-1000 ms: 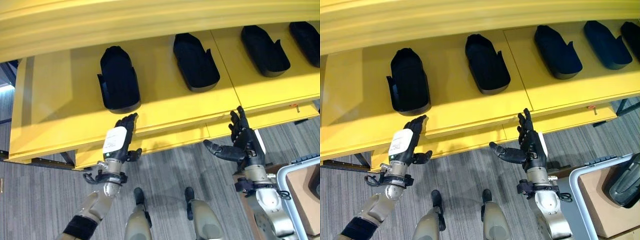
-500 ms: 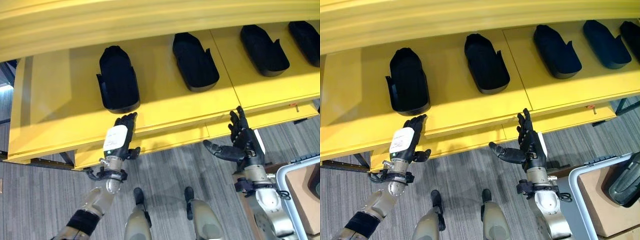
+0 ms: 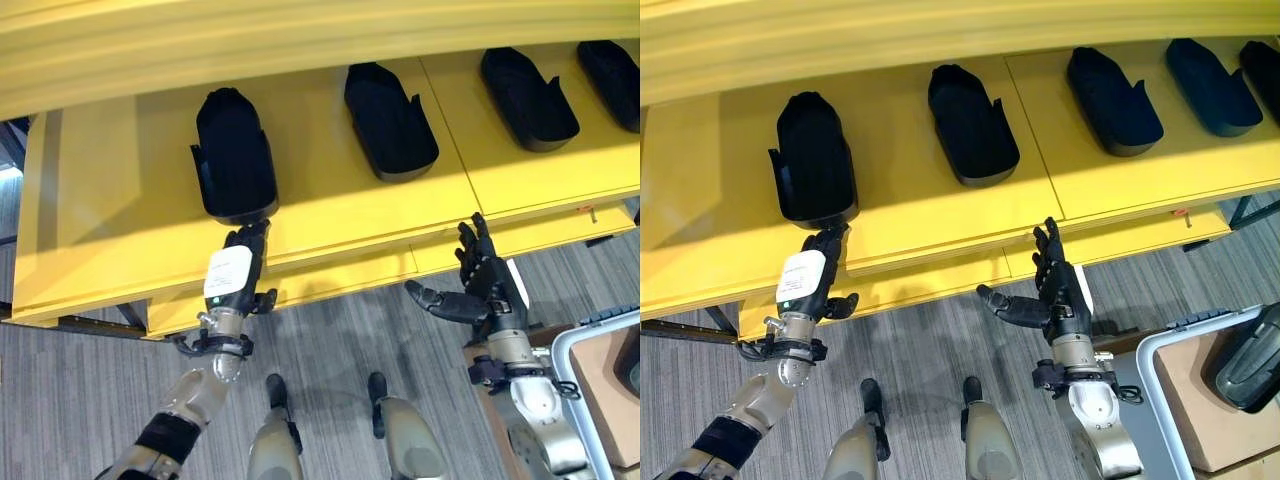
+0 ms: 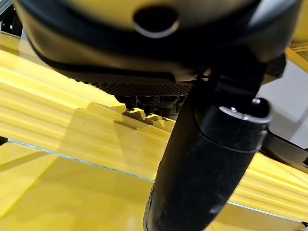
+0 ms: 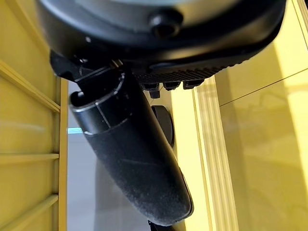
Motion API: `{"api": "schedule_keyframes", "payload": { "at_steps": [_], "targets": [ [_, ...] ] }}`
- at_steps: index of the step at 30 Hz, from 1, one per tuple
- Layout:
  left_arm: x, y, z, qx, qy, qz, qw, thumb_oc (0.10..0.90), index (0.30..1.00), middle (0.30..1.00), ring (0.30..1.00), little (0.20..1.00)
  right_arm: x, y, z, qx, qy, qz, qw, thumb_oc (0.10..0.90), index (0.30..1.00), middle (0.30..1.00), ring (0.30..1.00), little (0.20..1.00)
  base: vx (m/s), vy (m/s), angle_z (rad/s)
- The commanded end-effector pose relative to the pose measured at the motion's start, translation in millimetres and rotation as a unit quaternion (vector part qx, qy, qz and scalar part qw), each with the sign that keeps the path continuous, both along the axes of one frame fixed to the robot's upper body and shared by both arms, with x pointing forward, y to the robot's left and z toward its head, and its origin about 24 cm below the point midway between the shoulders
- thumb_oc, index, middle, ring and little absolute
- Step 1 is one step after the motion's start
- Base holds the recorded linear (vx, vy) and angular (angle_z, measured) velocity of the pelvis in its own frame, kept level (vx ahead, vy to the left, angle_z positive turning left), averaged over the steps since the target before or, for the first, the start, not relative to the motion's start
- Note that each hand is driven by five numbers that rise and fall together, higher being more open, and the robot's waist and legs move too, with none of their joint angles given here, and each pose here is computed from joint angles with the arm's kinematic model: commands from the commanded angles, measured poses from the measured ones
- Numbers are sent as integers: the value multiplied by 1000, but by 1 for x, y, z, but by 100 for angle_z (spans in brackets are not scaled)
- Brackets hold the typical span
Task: Move parts from the plastic box to the shelf.
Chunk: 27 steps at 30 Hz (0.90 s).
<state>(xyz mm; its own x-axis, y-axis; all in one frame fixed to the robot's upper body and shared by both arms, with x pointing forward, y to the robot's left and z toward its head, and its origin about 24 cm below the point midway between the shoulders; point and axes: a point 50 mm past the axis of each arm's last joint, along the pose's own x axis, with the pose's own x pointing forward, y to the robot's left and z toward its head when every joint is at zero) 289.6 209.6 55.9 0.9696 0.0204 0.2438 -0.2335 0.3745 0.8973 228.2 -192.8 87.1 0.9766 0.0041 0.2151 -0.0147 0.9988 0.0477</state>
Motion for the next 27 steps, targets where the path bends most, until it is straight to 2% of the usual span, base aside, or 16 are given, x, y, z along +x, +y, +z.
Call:
{"api": "schedule_keyframes", "payload": {
  "at_steps": [1,27],
  "targets": [
    [12,14,19,22,-36,21,999,900,1000,1000,1000,1000,-3,2,50,5,-145,10,989,900,1000,1000,1000,1000,0,0,0],
    [21,9,20,42,-31,13,999,900,1000,1000,1000,1000,-8,-2,48,-5,-143,0,990,900,1000,1000,1000,1000,0,0,0]
  ]
}}
